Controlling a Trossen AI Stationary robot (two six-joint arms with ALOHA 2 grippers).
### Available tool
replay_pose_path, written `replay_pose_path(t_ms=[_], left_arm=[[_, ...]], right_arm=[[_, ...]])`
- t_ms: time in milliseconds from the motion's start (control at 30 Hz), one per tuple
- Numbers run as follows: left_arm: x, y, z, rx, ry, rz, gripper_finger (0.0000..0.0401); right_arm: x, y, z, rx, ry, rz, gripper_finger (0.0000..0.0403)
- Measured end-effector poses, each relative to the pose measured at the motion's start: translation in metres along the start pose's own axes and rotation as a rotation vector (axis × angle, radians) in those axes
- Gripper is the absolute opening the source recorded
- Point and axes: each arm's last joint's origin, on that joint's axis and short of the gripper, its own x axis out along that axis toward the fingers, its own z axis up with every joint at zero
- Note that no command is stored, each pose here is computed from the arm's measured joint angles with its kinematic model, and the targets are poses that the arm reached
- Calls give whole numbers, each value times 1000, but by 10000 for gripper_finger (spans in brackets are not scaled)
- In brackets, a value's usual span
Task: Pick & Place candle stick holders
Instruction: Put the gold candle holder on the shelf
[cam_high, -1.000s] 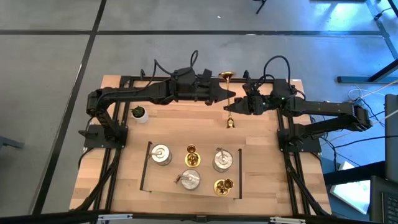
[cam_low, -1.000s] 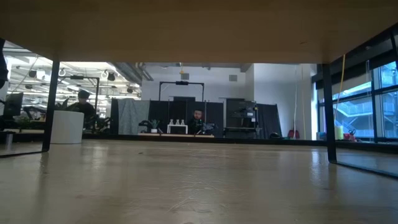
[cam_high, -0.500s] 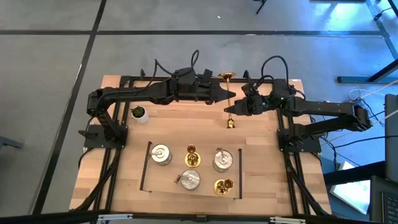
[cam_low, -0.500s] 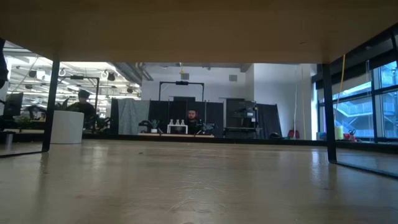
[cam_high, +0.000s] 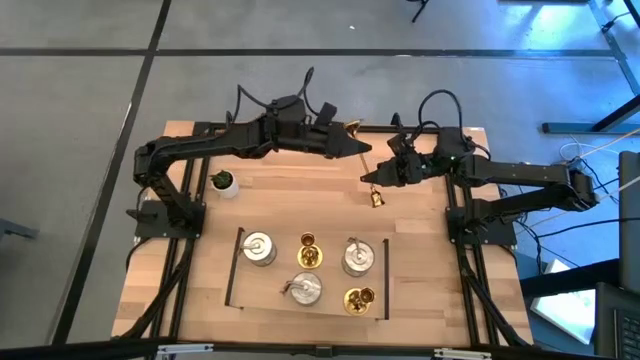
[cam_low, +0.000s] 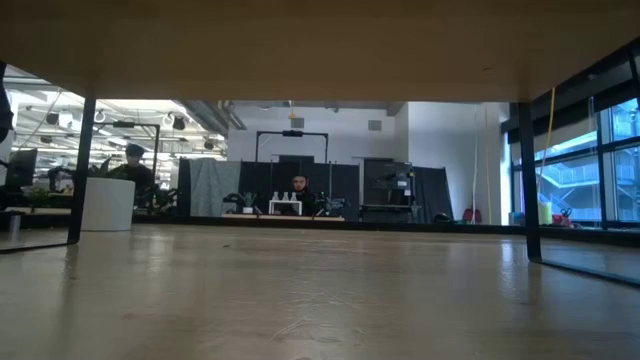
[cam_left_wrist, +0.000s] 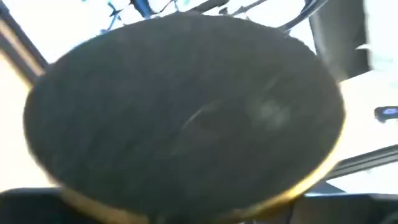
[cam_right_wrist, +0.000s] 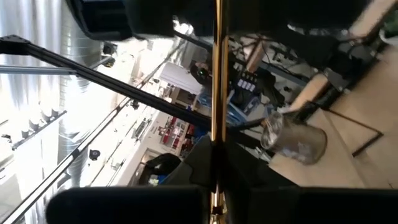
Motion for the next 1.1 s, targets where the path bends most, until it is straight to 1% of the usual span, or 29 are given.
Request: replay_pose_path(t_ms=[200, 367, 467, 567, 667, 800, 867, 933, 1000, 1100], left_arm=[[-7, 4, 2, -14, 70, 47, 195], [-8, 7, 1, -30, 137, 56, 233], [-9, 12, -3, -43, 212, 82, 246], [-11, 19, -8, -43, 283, 148, 250], [-17, 25, -13, -11, 367, 204, 251], [-34, 22, -17, 58, 415, 278, 250], [-42, 19, -17, 131, 403, 317, 244], [-51, 15, -17, 249, 370, 370, 236], [-60, 6, -19, 427, 322, 418, 224], [-67, -7, -30, 781, 282, 498, 203]], right_arm=[[0, -3, -1, 34, 11, -21, 15], [0, -4, 0, 40, 6, -27, 15], [0, -4, 0, 50, 4, -24, 15], [0, -4, 0, 60, 4, -22, 15], [0, -4, 0, 94, 13, -21, 15], [0, -5, -2, 176, 47, -29, 15], [0, -6, -2, 206, 51, -35, 15], [-1, -6, -2, 234, 48, -35, 15], [-1, -6, 0, 263, 37, -32, 15], [-3, -4, 5, 314, 5, -9, 15]])
